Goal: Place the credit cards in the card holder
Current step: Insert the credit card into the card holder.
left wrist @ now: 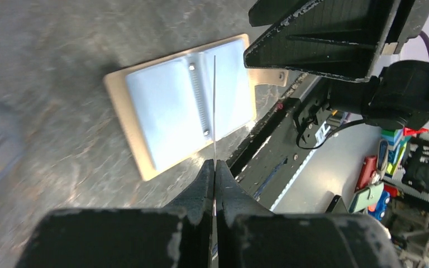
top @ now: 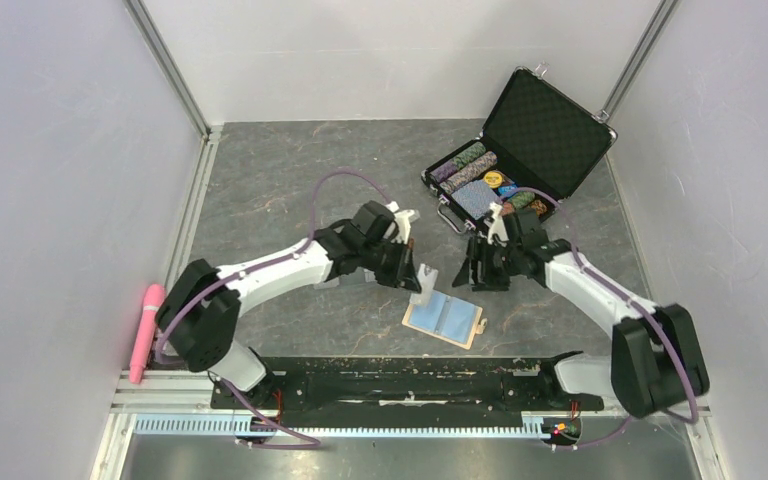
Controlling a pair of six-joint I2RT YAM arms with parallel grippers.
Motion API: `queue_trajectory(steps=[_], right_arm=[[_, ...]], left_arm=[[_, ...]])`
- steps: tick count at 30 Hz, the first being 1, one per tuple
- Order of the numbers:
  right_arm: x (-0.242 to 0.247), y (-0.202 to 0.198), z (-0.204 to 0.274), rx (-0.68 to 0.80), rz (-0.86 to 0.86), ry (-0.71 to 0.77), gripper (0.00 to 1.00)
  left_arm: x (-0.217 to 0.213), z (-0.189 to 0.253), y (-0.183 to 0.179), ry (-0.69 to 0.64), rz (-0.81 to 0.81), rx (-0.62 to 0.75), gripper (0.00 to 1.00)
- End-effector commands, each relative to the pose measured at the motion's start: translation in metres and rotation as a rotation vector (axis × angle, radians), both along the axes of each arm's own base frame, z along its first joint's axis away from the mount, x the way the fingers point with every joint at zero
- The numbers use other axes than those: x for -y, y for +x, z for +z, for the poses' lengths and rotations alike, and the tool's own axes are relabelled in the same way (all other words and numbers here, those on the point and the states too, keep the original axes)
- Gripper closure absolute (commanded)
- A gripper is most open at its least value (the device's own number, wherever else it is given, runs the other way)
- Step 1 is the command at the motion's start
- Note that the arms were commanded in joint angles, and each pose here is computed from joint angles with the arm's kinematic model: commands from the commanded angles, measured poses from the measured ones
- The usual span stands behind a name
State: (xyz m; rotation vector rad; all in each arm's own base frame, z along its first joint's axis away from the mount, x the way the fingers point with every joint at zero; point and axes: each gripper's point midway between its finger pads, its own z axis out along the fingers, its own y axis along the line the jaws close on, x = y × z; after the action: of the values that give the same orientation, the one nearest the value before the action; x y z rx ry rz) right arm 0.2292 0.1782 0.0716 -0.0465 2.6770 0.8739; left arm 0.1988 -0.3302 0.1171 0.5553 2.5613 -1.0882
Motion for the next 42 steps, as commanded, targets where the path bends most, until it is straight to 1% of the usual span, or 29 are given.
queue_trajectory(steps=[1, 6, 9, 11, 16, 22, 26, 30, 32, 34, 36, 39, 42], right_arm=[[0.033, -0.027, -0.012, -0.046, -0.076, -0.076, 0.37], [0.051, -0.057, -0.024, -0.131, -0.123, -0.128, 0.33], [0.051, -0.064, -0.027, -0.154, -0.123, -0.126, 0.33], [0.046, -0.067, -0.029, -0.174, -0.098, -0.098, 0.34], [0.033, -0.077, -0.041, -0.247, -0.042, -0.027, 0.51], [0.031, -0.076, -0.047, -0.287, 0.011, -0.034, 0.63], [0.033, -0.061, -0.046, -0.261, 0.02, -0.069, 0.71], [0.033, -0.034, -0.037, -0.203, 0.048, -0.109, 0.87], [0.035, -0.019, -0.031, -0.167, 0.064, -0.138, 0.92], [0.037, -0.008, -0.027, -0.145, 0.076, -0.166, 0.93], [0.037, -0.003, -0.025, -0.141, 0.085, -0.172, 0.91], [0.036, -0.005, -0.026, -0.148, 0.09, -0.161, 0.83], [0.034, -0.013, -0.03, -0.168, 0.09, -0.142, 0.83]], left_arm=[[0.042, 0.006, -0.009, -0.114, -0.047, -0.043, 0.98], [0.06, -0.015, -0.018, -0.092, -0.061, -0.124, 0.98], [0.065, -0.023, -0.021, -0.091, -0.05, -0.146, 0.98], [0.064, -0.029, -0.02, -0.075, -0.035, -0.152, 0.98], [0.057, -0.039, -0.017, -0.035, 0.008, -0.155, 0.98], [0.046, -0.044, -0.015, -0.001, 0.039, -0.152, 0.98], [0.04, -0.042, -0.009, 0.006, 0.066, -0.146, 0.98], [0.033, -0.041, -0.004, 0.012, 0.083, -0.141, 0.98], [0.029, -0.041, -0.004, 0.013, 0.091, -0.142, 0.98], [0.026, -0.043, -0.004, 0.013, 0.104, -0.148, 0.98], [0.022, -0.044, -0.003, 0.015, 0.124, -0.152, 0.98], [0.017, -0.041, 0.0, -0.002, 0.169, -0.153, 0.98], [0.013, -0.038, 0.006, -0.042, 0.234, -0.162, 0.98]])
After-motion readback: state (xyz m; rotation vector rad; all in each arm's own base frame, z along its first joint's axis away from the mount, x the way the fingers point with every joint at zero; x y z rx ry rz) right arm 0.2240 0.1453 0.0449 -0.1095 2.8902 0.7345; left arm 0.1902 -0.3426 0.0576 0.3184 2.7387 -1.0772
